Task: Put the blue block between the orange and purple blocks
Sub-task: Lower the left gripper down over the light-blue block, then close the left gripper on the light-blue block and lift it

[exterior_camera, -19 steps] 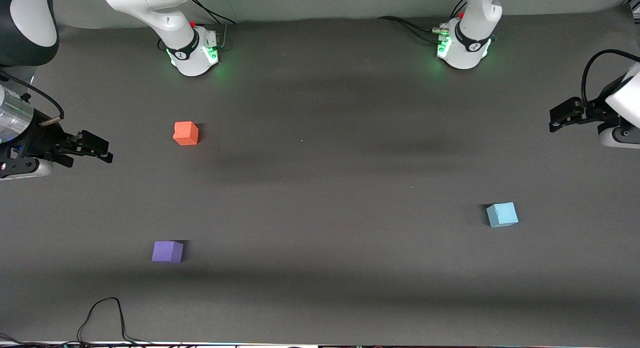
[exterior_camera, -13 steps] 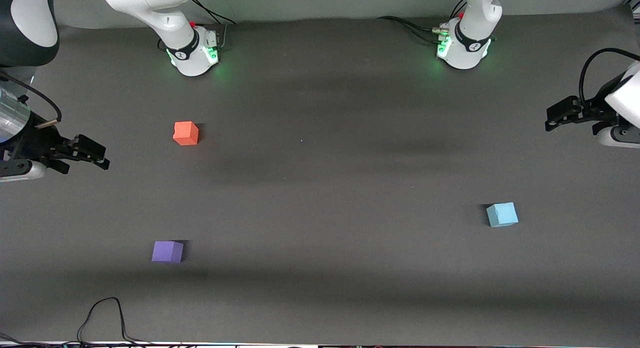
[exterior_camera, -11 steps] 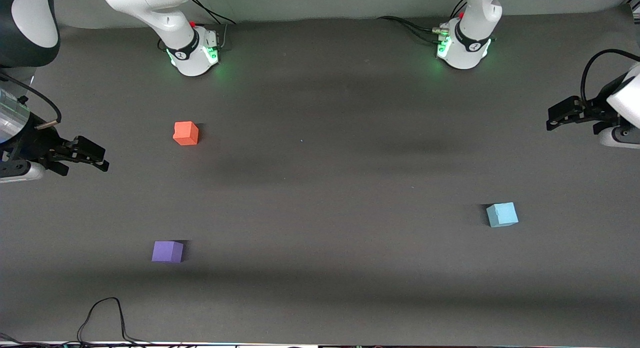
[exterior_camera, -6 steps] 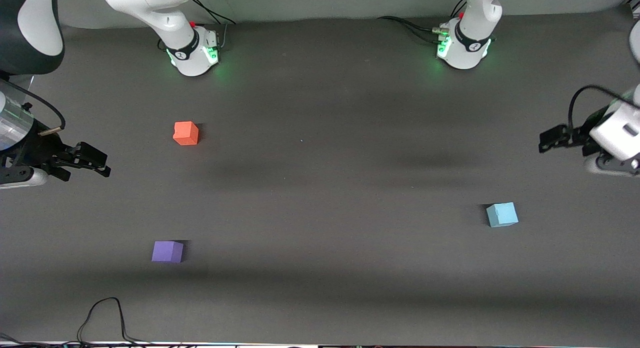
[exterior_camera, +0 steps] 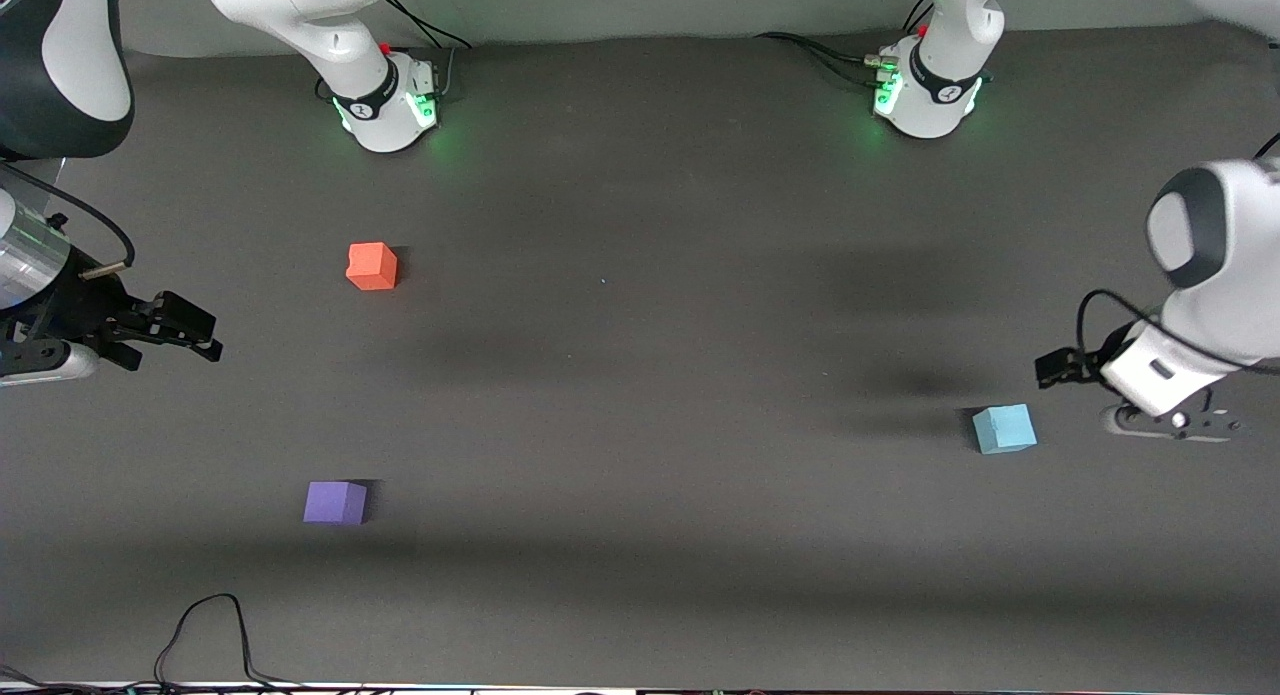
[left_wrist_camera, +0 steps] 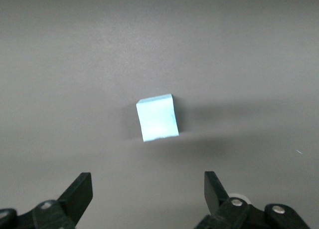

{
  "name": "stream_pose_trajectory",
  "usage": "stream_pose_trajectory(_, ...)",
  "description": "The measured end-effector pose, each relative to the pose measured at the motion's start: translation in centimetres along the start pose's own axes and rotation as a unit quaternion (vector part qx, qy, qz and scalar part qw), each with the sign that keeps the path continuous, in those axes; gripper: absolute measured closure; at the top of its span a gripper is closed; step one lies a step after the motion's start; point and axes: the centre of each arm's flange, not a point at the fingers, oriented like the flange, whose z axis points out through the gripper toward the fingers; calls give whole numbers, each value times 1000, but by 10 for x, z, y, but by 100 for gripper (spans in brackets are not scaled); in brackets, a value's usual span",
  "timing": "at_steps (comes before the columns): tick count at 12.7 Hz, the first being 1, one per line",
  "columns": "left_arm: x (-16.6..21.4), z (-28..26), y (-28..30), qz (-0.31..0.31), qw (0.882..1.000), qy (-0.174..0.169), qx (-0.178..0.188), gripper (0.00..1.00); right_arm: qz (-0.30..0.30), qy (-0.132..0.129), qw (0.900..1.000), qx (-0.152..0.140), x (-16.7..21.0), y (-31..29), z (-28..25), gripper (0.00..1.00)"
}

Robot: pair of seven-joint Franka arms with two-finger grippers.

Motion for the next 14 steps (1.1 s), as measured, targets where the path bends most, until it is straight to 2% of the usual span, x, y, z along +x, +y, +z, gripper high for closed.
stream_pose_trajectory(4,13,71,-17,-14,1000,16,3,0,5,-1,1000,-1,0,7,2,0)
stream_pose_trajectory(8,20,137,-3,-32,999,18,1,0,11,-8,1000,-5,1,25,10,0)
stream_pose_trajectory(13,18,174,3,-47,999,11,-2,0,14,-11,1000,-6,2,29,14,0)
stream_pose_trajectory(14,19,174,3,-48,999,12,-2,9,15,-11,1000,-6,2,30,14,0)
